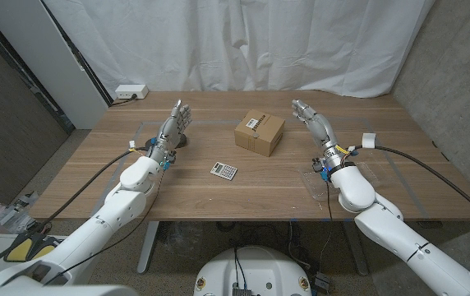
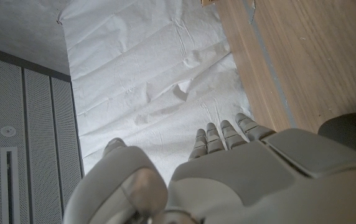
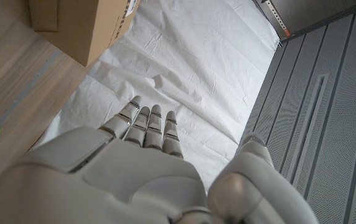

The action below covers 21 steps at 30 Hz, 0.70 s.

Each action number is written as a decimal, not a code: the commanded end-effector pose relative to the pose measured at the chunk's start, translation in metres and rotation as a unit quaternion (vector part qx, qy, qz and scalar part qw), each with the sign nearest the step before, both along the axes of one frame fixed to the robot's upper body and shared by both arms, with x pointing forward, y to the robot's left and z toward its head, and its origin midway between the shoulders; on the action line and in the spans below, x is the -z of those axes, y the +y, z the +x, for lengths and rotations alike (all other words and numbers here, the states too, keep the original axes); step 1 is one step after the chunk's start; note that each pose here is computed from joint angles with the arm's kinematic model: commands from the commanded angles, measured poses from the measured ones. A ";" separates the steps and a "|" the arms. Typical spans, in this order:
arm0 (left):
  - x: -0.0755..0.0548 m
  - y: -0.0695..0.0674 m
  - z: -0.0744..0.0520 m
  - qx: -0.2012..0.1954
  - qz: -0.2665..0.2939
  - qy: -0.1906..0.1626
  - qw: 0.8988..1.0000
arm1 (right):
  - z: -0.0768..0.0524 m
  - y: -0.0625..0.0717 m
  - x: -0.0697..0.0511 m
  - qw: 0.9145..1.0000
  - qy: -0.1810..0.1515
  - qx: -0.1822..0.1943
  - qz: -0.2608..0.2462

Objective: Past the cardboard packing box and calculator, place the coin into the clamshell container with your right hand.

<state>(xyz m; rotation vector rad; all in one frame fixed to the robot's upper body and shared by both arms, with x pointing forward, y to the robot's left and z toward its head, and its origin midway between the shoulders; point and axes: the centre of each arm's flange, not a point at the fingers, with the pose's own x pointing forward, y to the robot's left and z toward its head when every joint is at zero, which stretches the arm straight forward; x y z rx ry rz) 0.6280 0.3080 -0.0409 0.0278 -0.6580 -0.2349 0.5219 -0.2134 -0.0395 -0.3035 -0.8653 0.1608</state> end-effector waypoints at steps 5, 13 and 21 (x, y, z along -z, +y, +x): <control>-0.003 -0.007 0.004 0.008 0.011 -0.002 1.000 | -0.020 0.009 0.003 0.999 -0.026 0.033 -0.016; -0.004 -0.003 -0.002 0.003 0.013 -0.002 1.000 | -0.025 0.015 0.004 0.997 -0.040 0.053 -0.026; -0.003 0.000 -0.005 0.003 0.014 0.003 1.000 | -0.031 0.022 0.005 0.995 -0.060 0.070 -0.037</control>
